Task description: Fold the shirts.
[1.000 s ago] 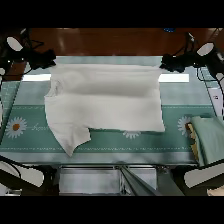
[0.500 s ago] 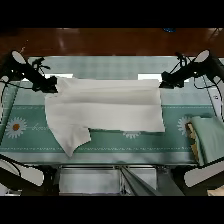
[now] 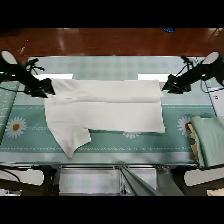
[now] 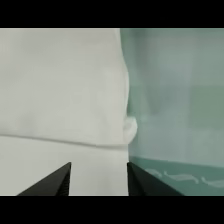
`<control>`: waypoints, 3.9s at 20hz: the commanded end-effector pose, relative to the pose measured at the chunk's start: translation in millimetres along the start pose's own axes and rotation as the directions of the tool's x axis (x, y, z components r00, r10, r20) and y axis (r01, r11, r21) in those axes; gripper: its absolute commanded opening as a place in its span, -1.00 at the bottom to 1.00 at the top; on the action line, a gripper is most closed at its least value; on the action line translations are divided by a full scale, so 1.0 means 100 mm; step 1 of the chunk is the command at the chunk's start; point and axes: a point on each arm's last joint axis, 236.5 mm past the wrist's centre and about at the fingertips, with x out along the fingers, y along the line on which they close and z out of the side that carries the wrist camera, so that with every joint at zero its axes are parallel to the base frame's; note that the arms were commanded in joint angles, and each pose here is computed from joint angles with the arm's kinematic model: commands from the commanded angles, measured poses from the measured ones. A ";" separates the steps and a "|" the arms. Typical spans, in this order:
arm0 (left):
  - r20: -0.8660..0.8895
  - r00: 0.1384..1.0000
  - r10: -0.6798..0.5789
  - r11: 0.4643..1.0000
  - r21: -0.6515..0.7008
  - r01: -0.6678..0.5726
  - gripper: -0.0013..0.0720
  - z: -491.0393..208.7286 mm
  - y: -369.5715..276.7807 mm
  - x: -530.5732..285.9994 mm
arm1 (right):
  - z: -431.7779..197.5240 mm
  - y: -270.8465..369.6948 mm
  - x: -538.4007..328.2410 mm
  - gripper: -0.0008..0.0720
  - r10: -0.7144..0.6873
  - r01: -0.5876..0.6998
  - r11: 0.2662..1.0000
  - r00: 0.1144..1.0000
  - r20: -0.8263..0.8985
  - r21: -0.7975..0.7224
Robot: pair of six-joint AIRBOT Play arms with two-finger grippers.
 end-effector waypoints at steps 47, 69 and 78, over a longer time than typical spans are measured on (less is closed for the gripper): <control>-0.023 0.959 -0.282 0.917 -0.302 0.262 -0.88 -1.76 -0.03 0.96 | -1.64 -0.10 0.85 -0.04 0.230 -0.284 0.846 0.958 0.171 0.451; 0.105 0.924 -0.367 0.923 -0.085 0.376 -0.89 0.98 -0.63 0.10 | 0.54 0.31 0.40 -0.92 0.251 -0.282 0.954 0.938 0.240 0.105; 0.180 0.975 -0.131 0.982 -0.111 0.153 0.42 1.11 0.10 -0.12 | 0.61 -0.23 -0.06 0.16 0.198 -0.243 0.961 0.938 0.286 0.131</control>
